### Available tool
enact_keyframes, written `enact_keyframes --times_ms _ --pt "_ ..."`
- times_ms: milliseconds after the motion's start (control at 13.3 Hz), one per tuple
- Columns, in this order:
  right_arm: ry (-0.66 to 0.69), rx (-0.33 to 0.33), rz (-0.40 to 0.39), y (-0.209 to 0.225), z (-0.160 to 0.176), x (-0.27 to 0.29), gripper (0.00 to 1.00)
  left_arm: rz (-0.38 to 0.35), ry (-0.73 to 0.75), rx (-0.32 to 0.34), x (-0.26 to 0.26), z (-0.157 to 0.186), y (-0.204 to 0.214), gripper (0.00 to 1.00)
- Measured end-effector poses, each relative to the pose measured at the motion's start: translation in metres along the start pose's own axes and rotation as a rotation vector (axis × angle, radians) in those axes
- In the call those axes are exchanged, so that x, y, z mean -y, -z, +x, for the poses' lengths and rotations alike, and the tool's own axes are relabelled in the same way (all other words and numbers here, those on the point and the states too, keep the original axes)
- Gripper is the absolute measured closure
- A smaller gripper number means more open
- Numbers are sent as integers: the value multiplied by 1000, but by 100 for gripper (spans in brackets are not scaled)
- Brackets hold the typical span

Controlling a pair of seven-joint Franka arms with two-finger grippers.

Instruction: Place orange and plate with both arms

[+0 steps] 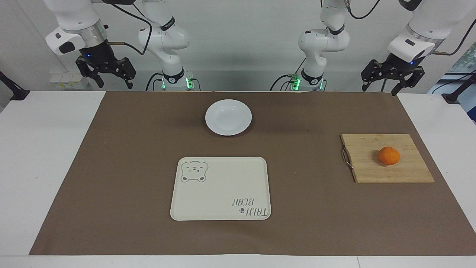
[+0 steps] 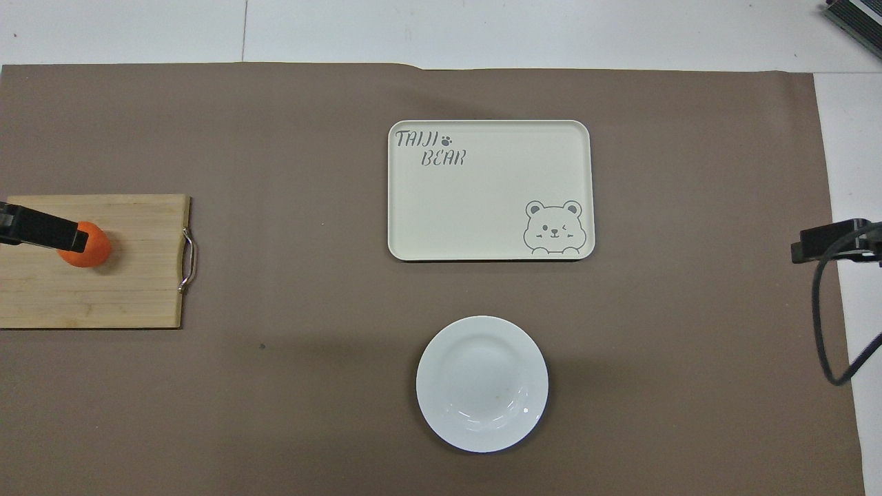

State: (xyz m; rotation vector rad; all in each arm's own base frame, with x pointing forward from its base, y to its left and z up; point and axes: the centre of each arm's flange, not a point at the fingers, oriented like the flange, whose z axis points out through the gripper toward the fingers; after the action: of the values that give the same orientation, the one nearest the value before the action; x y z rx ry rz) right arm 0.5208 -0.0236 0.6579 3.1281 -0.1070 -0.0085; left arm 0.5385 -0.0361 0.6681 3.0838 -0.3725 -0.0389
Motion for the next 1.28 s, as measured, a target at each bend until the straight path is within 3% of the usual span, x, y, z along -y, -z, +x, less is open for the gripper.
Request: enact_keyframes --times_ms 1282 --pt "0 1 0 0 0 0 0 1 -9 -2 -6 1 0 0"
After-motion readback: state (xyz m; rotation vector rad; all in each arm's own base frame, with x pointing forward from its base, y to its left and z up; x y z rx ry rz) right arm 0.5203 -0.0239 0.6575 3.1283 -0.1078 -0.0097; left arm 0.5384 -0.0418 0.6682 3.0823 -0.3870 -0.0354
